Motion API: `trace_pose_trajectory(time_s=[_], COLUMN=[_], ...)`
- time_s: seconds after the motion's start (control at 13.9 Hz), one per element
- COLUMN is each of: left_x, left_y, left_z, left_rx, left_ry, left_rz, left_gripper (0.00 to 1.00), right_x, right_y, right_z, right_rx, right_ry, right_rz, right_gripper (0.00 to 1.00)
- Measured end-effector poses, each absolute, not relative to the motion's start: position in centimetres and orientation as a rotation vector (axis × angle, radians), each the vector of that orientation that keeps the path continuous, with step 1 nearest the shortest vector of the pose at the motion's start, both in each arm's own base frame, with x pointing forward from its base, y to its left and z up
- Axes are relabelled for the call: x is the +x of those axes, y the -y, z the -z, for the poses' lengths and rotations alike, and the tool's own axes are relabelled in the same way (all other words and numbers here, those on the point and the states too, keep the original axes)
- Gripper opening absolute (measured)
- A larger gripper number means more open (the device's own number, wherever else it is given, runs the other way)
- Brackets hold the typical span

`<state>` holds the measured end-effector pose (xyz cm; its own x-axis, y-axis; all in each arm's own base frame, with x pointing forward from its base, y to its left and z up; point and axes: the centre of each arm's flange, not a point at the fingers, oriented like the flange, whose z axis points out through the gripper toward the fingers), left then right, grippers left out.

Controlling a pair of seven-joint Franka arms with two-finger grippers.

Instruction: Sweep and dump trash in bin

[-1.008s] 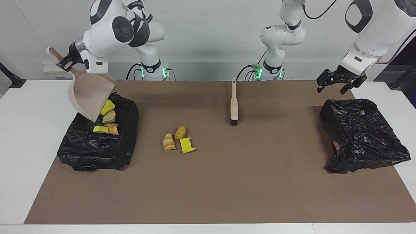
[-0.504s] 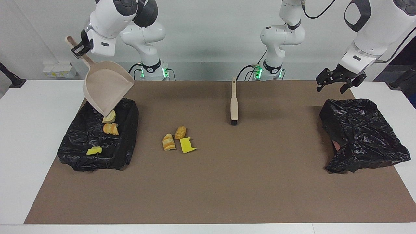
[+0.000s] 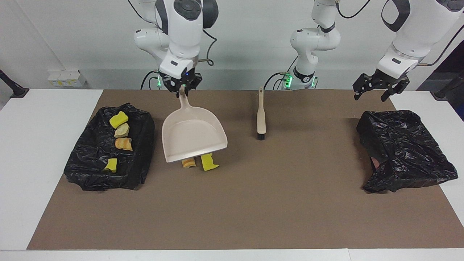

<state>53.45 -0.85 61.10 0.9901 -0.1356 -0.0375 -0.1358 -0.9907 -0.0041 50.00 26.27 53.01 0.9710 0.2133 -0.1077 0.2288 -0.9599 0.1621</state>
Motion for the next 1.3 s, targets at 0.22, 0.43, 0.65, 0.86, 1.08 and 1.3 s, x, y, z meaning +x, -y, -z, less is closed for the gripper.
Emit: trace_pose_trajectory(time_s=[0.22,0.43,0.65,0.86,1.08,1.3], left_x=[53.6,53.8,53.8,53.8,53.8,53.8], left_y=[0.9,1.1,1.1,1.1,1.2,1.2], left_z=[-61.2,-61.4,-61.4,-61.4,-61.4,-61.4], left_rx=[-3.127,-3.126,-3.126,-3.126,-3.125,-3.125], left_ry=[-0.214,-0.218,-0.219,-0.220,-0.223,-0.223], left_rz=[-0.058,-0.050,-0.050,-0.051,-0.051,-0.052], left_gripper=[1.00,1.00,1.00,1.00,1.00,1.00], right_x=[54.7,57.6,58.5,58.9,59.1,58.7], right_y=[-33.8,-38.6,-44.1,-46.3,-46.4,-46.9], right_z=[-48.9,-45.5,-41.1,-37.7,-35.2,-35.1], right_rx=[3.086,3.203,3.292,3.314,3.300,3.300], right_ry=[-0.048,0.041,0.100,0.099,0.092,0.062], right_rz=[0.019,-0.058,-0.098,-0.074,-0.053,-0.056], right_gripper=[0.31,0.31,0.31,0.31,0.31,0.48])
